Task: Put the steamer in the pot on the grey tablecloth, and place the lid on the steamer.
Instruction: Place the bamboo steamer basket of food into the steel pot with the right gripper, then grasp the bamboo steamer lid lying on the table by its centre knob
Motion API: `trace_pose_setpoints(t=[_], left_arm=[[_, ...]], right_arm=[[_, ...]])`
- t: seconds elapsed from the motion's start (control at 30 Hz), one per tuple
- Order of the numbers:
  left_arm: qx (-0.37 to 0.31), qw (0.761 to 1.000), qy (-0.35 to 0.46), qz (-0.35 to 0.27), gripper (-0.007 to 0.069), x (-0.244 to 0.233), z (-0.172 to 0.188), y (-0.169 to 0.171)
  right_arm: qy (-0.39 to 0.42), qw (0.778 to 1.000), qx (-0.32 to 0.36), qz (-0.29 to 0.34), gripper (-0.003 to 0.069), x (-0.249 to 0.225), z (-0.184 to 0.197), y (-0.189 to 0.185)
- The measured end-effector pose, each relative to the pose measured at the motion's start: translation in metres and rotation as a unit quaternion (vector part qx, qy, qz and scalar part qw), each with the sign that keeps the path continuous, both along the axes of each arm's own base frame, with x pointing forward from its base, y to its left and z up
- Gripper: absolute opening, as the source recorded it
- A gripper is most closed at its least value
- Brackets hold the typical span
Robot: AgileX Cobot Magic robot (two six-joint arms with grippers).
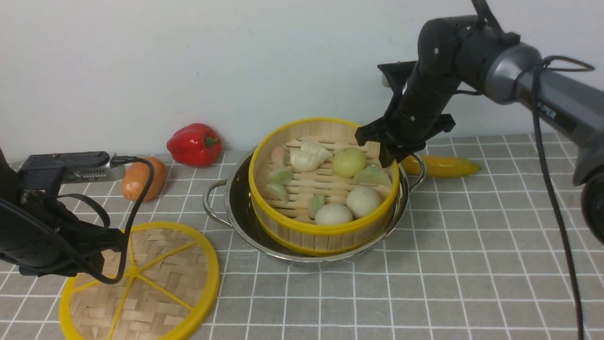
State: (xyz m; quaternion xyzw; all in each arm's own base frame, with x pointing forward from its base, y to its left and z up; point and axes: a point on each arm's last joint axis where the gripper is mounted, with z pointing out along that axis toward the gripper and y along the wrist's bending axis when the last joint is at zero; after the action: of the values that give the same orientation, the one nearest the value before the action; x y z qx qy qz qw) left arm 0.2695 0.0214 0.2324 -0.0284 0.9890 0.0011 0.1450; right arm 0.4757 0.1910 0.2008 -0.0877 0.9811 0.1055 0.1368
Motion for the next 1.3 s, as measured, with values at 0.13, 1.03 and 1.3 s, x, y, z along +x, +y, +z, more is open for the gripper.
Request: trace_pose_setpoints(t=[0.13,1.03,1.3], left_arm=[[0.0,1.0,0.0,0.0,0.0243,0.0,0.0,0.0],[-0.039,0.999,-0.023,0.014,0.0243,0.013,-0.01,-0.005],[-0.043,0.999,-0.008,0.016,0.0243,0.034,-0.048,-0.004]], right_arm=[[0.011,1.0,0.006,-0.001,0.008,0.001,-0.009,0.002],[-0.059,0.996,0.061,-0.002,0.0458,0.003,0.049,0.008],[-0.234,0.964,0.123,0.001,0.0466,-0.06,0.221,-0.023]])
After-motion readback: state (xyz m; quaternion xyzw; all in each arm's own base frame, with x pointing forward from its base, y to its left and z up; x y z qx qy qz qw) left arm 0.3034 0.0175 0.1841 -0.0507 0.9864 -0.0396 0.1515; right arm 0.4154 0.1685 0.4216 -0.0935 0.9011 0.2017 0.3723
